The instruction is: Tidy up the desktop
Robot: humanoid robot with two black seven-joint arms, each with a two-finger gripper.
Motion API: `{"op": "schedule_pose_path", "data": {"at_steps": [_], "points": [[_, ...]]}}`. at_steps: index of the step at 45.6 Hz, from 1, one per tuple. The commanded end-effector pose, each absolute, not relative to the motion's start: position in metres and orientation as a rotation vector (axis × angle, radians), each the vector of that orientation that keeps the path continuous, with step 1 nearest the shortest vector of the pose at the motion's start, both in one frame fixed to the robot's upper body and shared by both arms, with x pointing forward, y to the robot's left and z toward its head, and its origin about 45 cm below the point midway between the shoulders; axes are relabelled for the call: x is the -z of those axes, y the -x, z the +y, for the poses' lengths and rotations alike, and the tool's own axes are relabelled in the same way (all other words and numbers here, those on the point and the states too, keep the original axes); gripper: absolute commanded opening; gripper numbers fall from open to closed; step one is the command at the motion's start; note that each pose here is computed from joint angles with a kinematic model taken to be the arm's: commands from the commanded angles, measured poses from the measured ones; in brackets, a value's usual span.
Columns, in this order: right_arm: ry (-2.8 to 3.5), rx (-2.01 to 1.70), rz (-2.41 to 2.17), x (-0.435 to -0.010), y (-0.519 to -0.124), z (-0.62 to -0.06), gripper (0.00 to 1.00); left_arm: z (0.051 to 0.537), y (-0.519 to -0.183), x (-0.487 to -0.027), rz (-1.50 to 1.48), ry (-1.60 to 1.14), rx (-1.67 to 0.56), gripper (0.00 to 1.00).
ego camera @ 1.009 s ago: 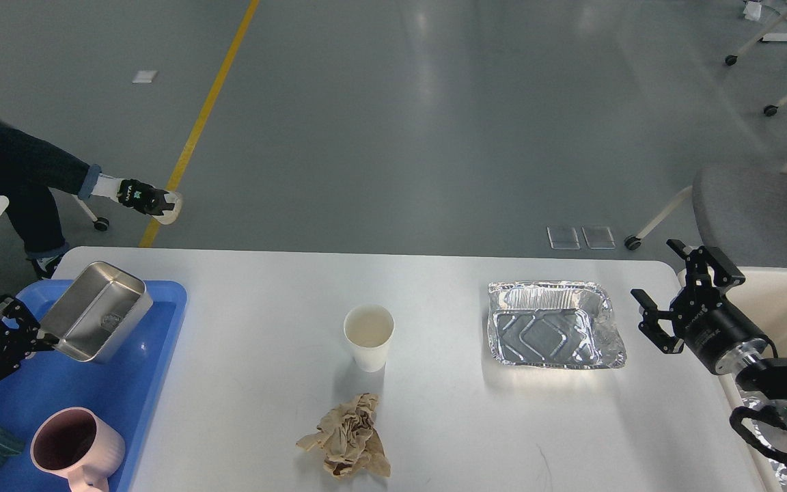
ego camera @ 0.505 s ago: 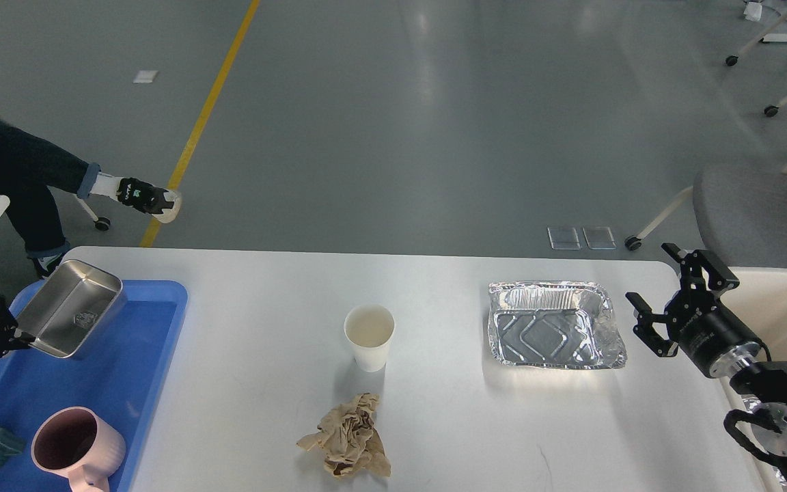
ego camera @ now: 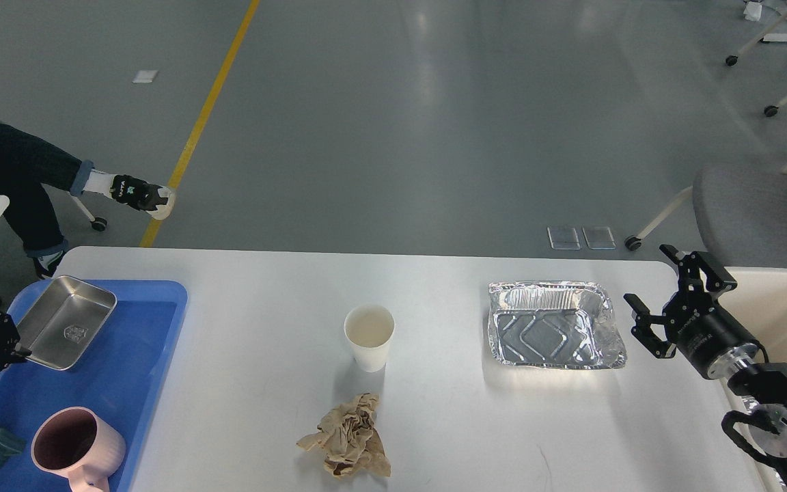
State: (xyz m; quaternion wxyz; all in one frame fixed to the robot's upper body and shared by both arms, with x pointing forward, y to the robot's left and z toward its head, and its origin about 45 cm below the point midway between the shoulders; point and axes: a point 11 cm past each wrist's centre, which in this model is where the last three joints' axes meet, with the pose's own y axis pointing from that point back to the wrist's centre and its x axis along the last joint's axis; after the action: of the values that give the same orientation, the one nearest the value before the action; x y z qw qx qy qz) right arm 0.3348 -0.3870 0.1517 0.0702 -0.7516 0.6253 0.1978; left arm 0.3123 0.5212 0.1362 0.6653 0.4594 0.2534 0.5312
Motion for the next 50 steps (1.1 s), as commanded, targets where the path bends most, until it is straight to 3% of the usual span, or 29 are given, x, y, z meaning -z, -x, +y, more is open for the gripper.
{"op": "schedule_pose_path", "data": {"at_steps": [1,15,23,34,37,39,40,41,50], "points": [[2.262,-0.595,1.881,-0.152,-0.335,-0.387,1.00,0.518,-0.312,-0.130,0.573,-1.045,-1.198,0.00],[2.258,-0.603,1.883,-0.149,-0.333,-0.387,1.00,0.508,-0.307,-0.110,0.572,-1.097,-1.176,0.02],[2.260,-0.604,1.881,-0.149,-0.333,-0.386,1.00,0.509,-0.308,-0.110,0.570,-1.101,-1.188,0.11],[2.260,-0.606,1.882,-0.149,-0.332,-0.386,1.00,0.507,-0.310,-0.112,0.566,-1.096,-1.176,0.29],[2.259,-0.606,1.884,-0.149,-0.332,-0.386,1.00,0.506,-0.314,-0.116,0.561,-1.093,-1.175,0.47],[2.259,-0.606,1.884,-0.149,-0.332,-0.386,1.00,0.505,-0.318,-0.120,0.555,-1.086,-1.181,0.73],[2.259,-0.606,1.884,-0.149,-0.332,-0.386,1.00,0.505,-0.321,-0.123,0.552,-1.080,-1.184,0.91],[2.259,-0.606,1.884,-0.149,-0.332,-0.386,1.00,0.504,-0.325,-0.126,0.549,-1.068,-1.183,1.00],[2.257,-0.604,1.884,-0.149,-0.333,-0.387,1.00,0.498,-0.348,-0.156,0.544,-0.978,-1.207,1.00]]}}
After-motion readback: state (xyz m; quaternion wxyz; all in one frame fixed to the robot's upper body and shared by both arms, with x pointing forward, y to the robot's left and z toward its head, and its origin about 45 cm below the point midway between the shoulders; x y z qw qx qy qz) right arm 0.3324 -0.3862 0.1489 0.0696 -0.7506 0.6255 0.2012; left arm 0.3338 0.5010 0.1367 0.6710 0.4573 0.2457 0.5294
